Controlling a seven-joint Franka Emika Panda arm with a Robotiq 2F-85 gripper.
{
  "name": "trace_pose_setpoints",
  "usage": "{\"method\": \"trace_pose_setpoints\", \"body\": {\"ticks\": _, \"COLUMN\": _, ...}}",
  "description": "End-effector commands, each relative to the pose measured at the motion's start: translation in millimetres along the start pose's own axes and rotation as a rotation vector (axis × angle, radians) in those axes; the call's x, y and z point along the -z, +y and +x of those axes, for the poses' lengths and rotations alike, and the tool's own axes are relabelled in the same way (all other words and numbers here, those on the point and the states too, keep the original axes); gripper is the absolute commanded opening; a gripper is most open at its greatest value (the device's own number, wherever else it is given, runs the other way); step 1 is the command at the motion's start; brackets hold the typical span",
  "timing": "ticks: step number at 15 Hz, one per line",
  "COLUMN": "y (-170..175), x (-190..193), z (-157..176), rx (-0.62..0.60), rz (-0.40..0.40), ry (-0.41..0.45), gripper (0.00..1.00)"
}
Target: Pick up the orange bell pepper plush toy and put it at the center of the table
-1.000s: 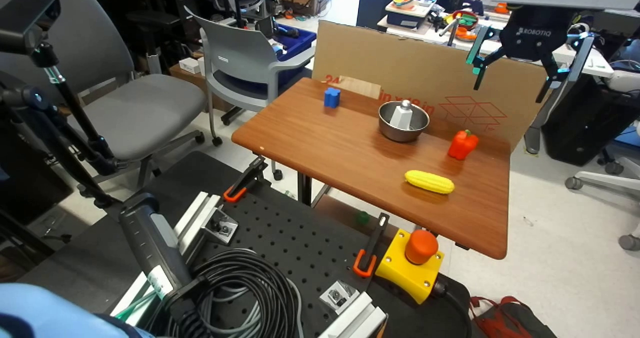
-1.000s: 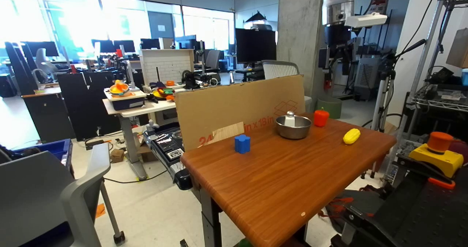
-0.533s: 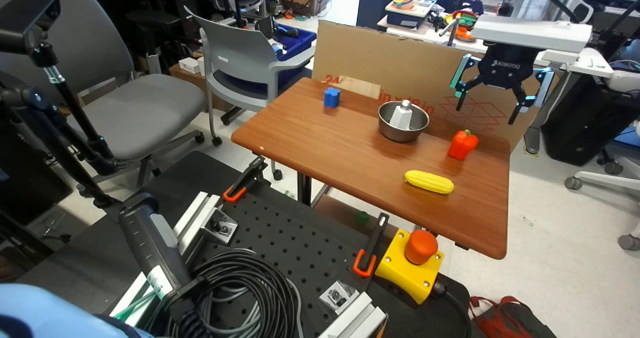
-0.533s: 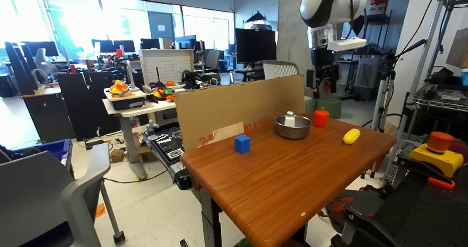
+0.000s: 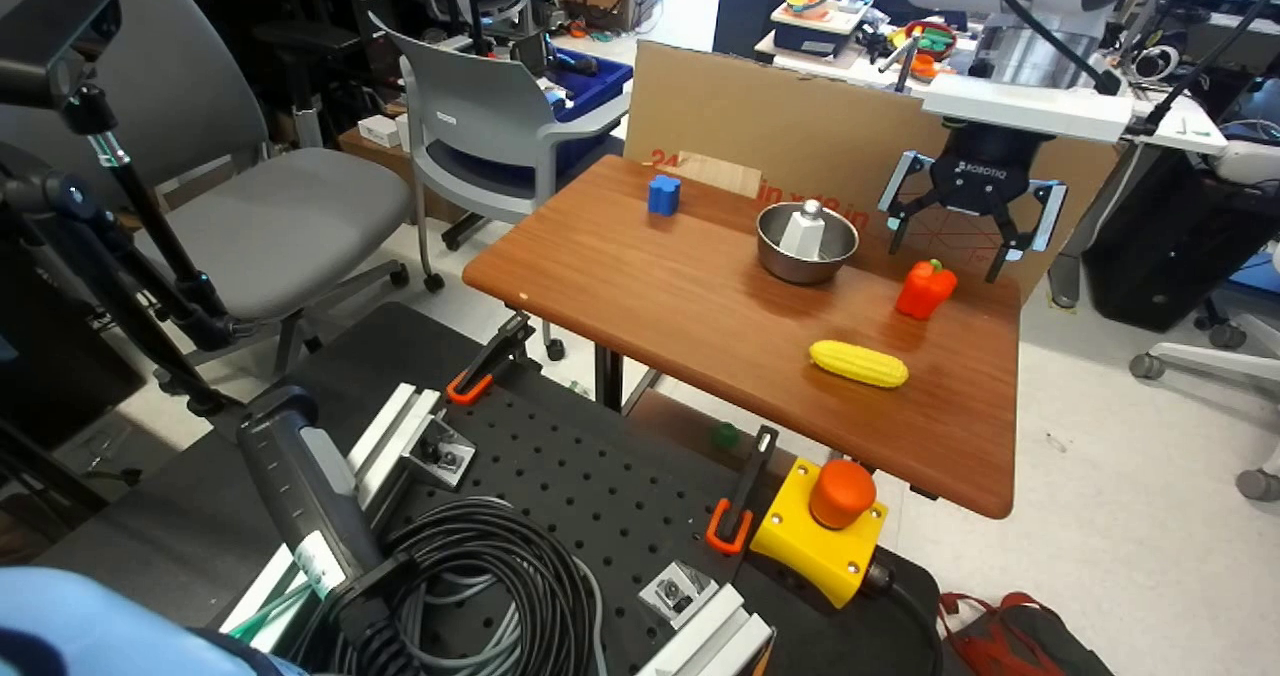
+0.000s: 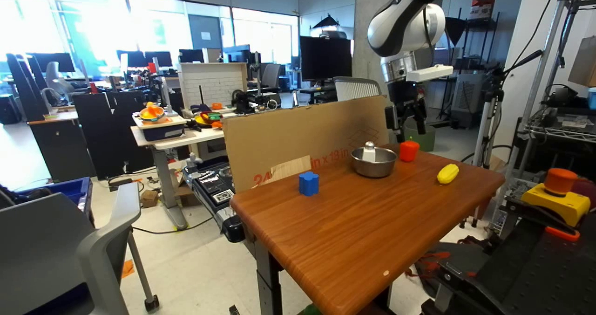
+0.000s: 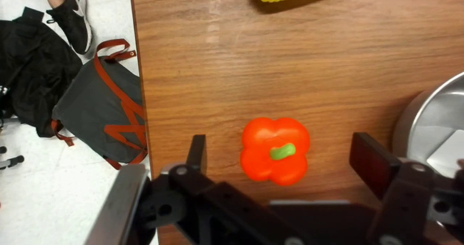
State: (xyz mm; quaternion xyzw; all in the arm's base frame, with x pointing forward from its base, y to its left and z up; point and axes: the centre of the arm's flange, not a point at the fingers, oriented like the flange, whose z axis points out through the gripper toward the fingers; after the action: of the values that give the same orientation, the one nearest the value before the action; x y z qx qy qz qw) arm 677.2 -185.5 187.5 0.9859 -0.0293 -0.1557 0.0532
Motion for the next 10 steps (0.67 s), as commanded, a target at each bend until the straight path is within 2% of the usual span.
{"method": "trace_pose_setpoints", "body": {"ticks": 1, "y": -3, "x": -3, "z": 25, "rx": 0.004, "rz": -0.013, "ry": -0.046, "gripper": 1.0}}
{"method": "trace_pose_setpoints", "body": {"ticks": 4, "y": -4, "x": -9, "z": 33, "rx": -0.003, "rz": -0.017, "ry": -0.056, "gripper": 1.0}}
{"method": "trace_pose_setpoints", "body": {"ticks": 5, "y": -4, "x": -11, "z": 36, "rx": -0.01, "rz": -0.016, "ry": -0.058, "gripper": 0.75}}
{"method": "trace_pose_setpoints", "body": {"ticks": 6, "y": -4, "x": -12, "z": 40, "rx": -0.013, "rz": -0.018, "ry": -0.062, "gripper": 0.74}}
{"method": "trace_pose_setpoints", "body": {"ticks": 7, "y": -5, "x": -14, "z": 43, "rx": -0.012, "rz": -0.012, "ry": -0.072, "gripper": 0.68}}
{"method": "trace_pose_setpoints", "body": {"ticks": 10, "y": -6, "x": -16, "z": 46, "rx": -0.02, "rz": -0.009, "ry": -0.102, "gripper": 0.42}}
